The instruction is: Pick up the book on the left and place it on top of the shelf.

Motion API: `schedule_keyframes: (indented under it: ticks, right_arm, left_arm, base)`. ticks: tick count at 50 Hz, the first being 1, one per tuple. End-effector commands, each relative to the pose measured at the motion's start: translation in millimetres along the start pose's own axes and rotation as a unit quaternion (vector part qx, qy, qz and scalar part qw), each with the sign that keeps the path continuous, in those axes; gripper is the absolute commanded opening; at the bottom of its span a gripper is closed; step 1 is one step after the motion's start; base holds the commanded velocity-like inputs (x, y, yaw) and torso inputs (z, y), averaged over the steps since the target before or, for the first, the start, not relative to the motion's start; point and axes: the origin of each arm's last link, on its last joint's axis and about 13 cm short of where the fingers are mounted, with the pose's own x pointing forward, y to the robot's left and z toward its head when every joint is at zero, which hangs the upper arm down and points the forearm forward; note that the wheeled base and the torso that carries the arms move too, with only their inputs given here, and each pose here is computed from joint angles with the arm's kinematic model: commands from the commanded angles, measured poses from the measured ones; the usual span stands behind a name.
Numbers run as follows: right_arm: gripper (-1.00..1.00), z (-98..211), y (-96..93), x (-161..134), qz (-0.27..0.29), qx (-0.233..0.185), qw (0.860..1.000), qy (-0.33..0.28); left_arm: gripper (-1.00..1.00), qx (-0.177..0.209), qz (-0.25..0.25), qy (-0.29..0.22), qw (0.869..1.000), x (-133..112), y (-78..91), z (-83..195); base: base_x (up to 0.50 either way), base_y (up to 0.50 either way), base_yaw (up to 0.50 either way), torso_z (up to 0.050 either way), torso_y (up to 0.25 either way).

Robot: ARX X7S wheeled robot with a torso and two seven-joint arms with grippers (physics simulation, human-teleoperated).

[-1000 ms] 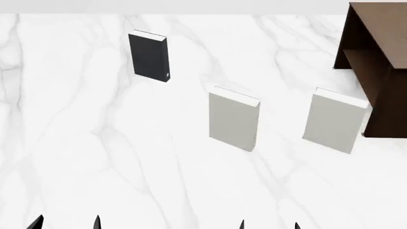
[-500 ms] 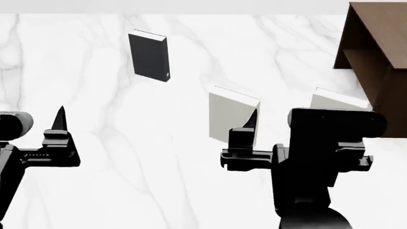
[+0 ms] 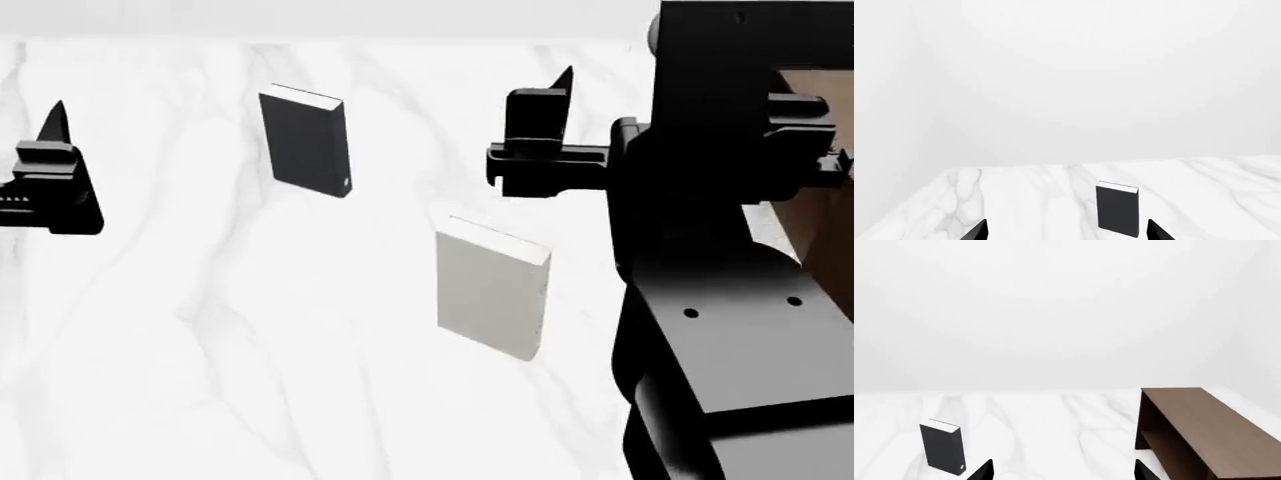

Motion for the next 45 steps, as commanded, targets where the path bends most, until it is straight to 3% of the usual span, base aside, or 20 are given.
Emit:
schedule_keyframes:
  ticks: [1, 45]
  right_arm:
    - [1.0, 5.4, 0.8, 3.0, 0.003, -0.005, 1.0, 0.008]
    - [1.0, 0.5, 4.5, 3.6, 0.026, -0.009, 0.999, 0.032]
  left_arm:
    - [1.0, 0.003, 0.005, 0.001, 1.0, 3.0, 3.4, 4.4]
    - [1.0, 0.006, 0.009, 0.002, 1.0, 2.1, 6.6, 1.9]
  base:
    - [0.5, 0.0, 0.0, 0.0, 0.0]
    - [0.5, 0.0, 0.0, 0.0, 0.001]
